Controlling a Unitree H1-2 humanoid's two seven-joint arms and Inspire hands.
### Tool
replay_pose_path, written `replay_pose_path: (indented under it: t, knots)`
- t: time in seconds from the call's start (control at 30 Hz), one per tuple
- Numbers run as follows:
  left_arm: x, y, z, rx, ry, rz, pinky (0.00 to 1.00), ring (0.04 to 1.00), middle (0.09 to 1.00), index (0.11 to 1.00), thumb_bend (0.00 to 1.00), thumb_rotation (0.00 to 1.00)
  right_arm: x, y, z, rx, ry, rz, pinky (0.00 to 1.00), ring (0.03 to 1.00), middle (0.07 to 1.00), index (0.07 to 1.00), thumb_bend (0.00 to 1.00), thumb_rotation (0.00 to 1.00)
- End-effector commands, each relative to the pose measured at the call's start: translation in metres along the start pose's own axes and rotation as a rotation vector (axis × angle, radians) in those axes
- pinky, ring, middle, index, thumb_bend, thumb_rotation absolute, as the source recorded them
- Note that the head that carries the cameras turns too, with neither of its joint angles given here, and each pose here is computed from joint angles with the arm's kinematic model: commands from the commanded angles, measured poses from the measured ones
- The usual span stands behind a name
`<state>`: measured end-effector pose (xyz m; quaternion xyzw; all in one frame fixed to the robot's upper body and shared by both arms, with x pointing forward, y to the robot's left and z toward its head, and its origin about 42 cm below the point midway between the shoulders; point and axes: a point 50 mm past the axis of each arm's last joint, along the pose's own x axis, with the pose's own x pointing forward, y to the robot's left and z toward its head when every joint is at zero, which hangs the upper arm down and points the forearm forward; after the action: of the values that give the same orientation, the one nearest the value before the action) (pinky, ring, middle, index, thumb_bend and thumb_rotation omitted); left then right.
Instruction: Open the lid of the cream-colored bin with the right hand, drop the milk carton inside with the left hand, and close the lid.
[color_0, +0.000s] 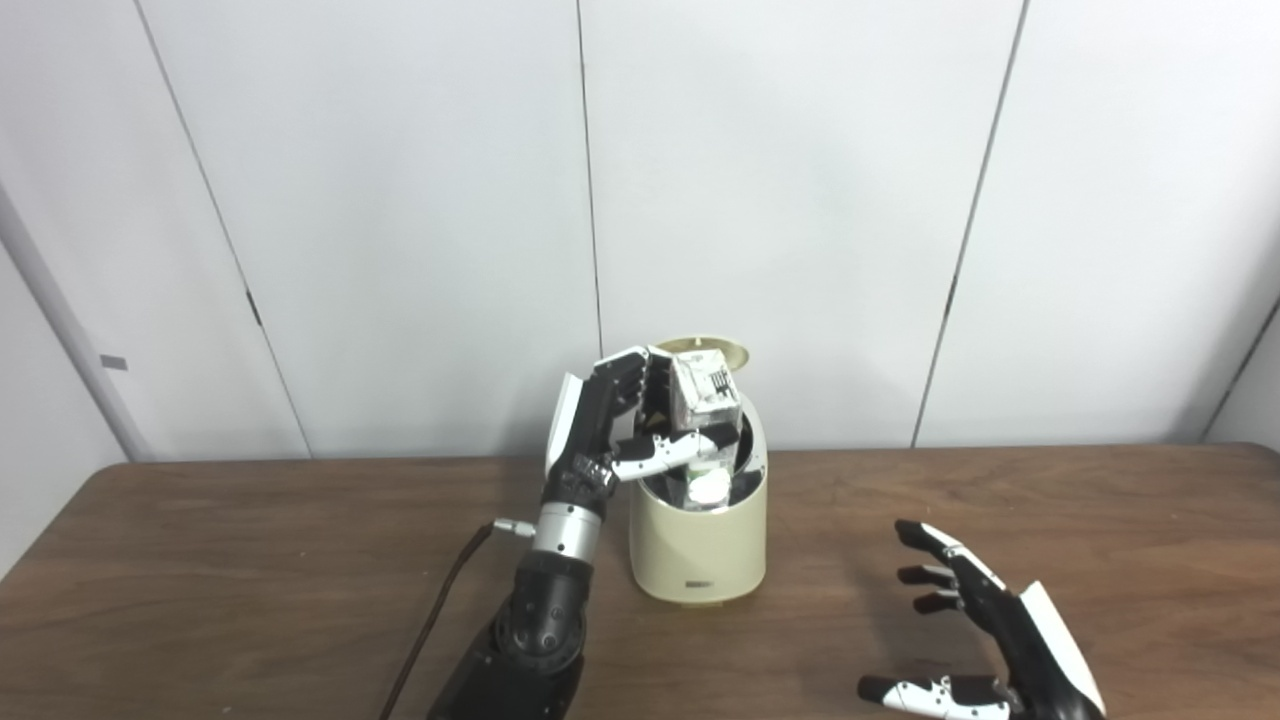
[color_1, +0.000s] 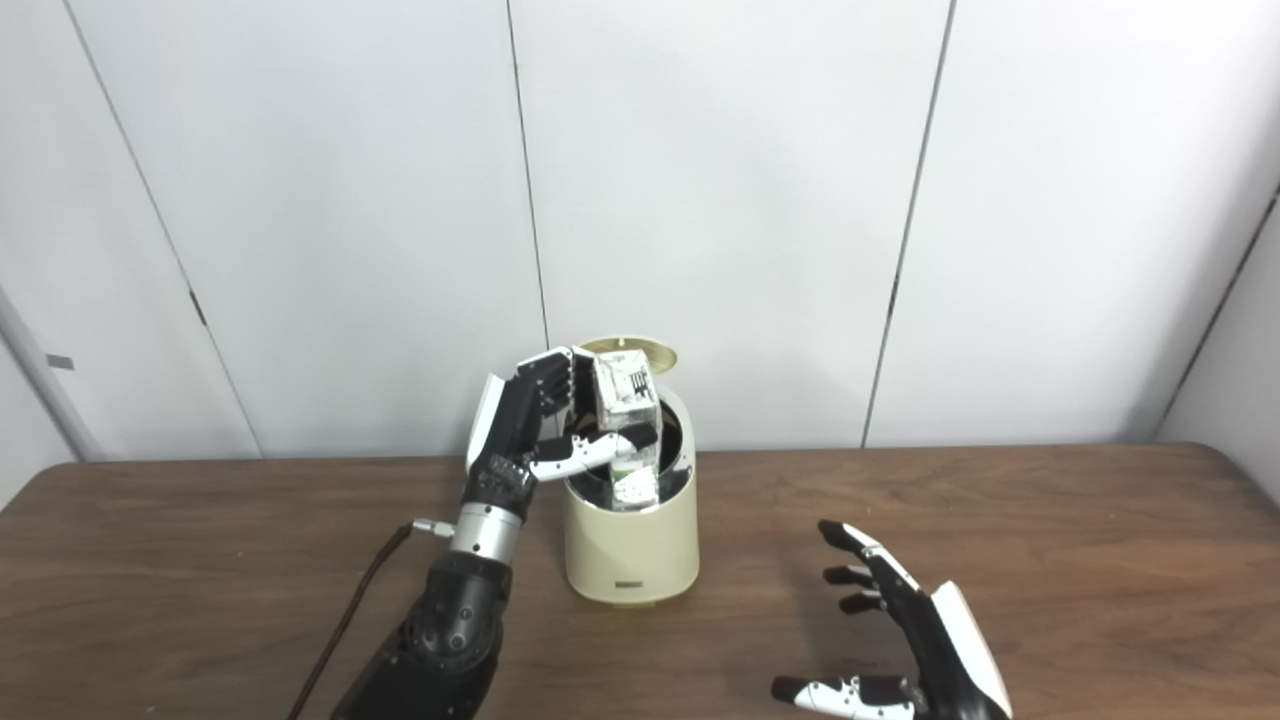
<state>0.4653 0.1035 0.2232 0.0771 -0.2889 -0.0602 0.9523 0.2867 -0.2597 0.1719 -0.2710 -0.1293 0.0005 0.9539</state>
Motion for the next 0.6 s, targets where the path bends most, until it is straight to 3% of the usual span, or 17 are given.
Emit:
replay_pose_path:
  t: [0.0, 0.3, 0.57]
  knots:
    - [0.0299, 0.0013, 0.0322, 0.057, -0.167, 0.052, 0.48, 0.461, 0.480, 0.498, 0.50, 0.00, 0.0043, -0.0058, 0.0136, -0.009, -0.059, -0.027, 0.65, 0.758, 0.864, 0.861, 0.70, 0.13]
    - [0.0287, -0.0003, 0.0303, 0.192, -0.259, 0.122, 0.48, 0.459, 0.484, 0.498, 0.50, 0.00, 0.0023, -0.0065, 0.0086, -0.011, -0.049, -0.025, 0.66, 0.761, 0.867, 0.858, 0.71, 0.11]
    - [0.0255, -0.0008, 0.0244, 0.162, -0.215, 0.115, 0.49, 0.461, 0.481, 0.500, 0.50, 0.00, 0.0016, -0.0065, 0.0122, -0.012, -0.046, -0.023, 0.66, 0.752, 0.864, 0.856, 0.71, 0.12]
